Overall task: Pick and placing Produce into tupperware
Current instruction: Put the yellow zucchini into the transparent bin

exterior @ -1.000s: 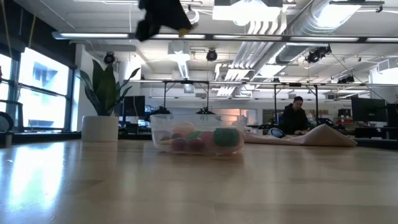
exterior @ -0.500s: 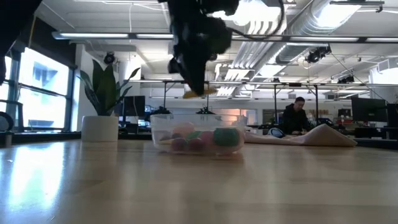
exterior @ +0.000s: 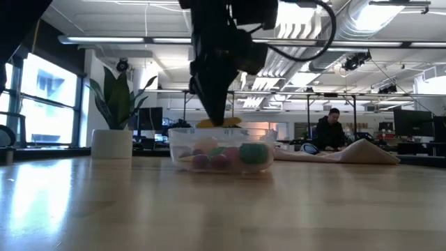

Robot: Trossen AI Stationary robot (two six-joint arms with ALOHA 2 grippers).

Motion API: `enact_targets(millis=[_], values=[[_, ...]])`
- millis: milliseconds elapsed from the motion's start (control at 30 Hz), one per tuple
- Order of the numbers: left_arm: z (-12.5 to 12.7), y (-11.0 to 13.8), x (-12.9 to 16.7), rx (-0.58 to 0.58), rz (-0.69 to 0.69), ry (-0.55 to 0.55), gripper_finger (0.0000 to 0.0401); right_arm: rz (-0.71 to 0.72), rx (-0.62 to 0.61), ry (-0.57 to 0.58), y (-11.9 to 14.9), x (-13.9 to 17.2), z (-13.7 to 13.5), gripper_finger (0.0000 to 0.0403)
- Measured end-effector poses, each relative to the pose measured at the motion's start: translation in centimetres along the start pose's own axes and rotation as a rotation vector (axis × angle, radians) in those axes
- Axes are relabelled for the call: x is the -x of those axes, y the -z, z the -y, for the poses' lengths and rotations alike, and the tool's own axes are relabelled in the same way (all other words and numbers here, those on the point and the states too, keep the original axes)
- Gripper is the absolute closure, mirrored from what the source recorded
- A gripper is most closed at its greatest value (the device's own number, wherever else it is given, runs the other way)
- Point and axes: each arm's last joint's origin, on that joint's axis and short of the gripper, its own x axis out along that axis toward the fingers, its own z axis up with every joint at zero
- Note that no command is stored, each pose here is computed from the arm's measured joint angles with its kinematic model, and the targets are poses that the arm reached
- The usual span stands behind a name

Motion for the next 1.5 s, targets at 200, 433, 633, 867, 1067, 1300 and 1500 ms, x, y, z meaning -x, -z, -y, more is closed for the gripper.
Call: enact_targets(millis=[200, 433, 633, 867, 1067, 1300, 1500], values=[[0.0, -0.2, -0.9, 0.013, -0.011, -0.003, 0.0378, 0.000, 0.000, 0.000, 0.0, 0.0, 0.0, 0.0272], [0.0, -0.5, -2.1, 0.011, -0.024, -0.007, 0.0378, 0.000, 0.000, 0.000, 0.0, 0.0, 0.0, 0.0272], [-0.1, -0.4, -3.3, 0.011, -0.062, -0.019, 0.0378, 0.000, 0.000, 0.000, 0.0, 0.0, 0.0, 0.0272], [-0.1, -0.5, -3.3, 0.010, -0.044, -0.050, 0.0378, 0.000, 0.000, 0.000, 0.0, 0.0, 0.0, 0.0272], [-0.1, -0.7, -3.3, 0.010, -0.027, -0.046, 0.0378, 0.000, 0.000, 0.000, 0.0, 0.0, 0.0, 0.0272], [-0.1, -0.6, -3.3, 0.010, -0.028, -0.047, 0.0377, 0.000, 0.000, 0.000, 0.0, 0.0, 0.0, 0.0272], [-0.1, -0.7, -3.3, 0.010, -0.024, -0.046, 0.0360, 0.000, 0.000, 0.000, 0.0, 0.0, 0.0, 0.0272]])
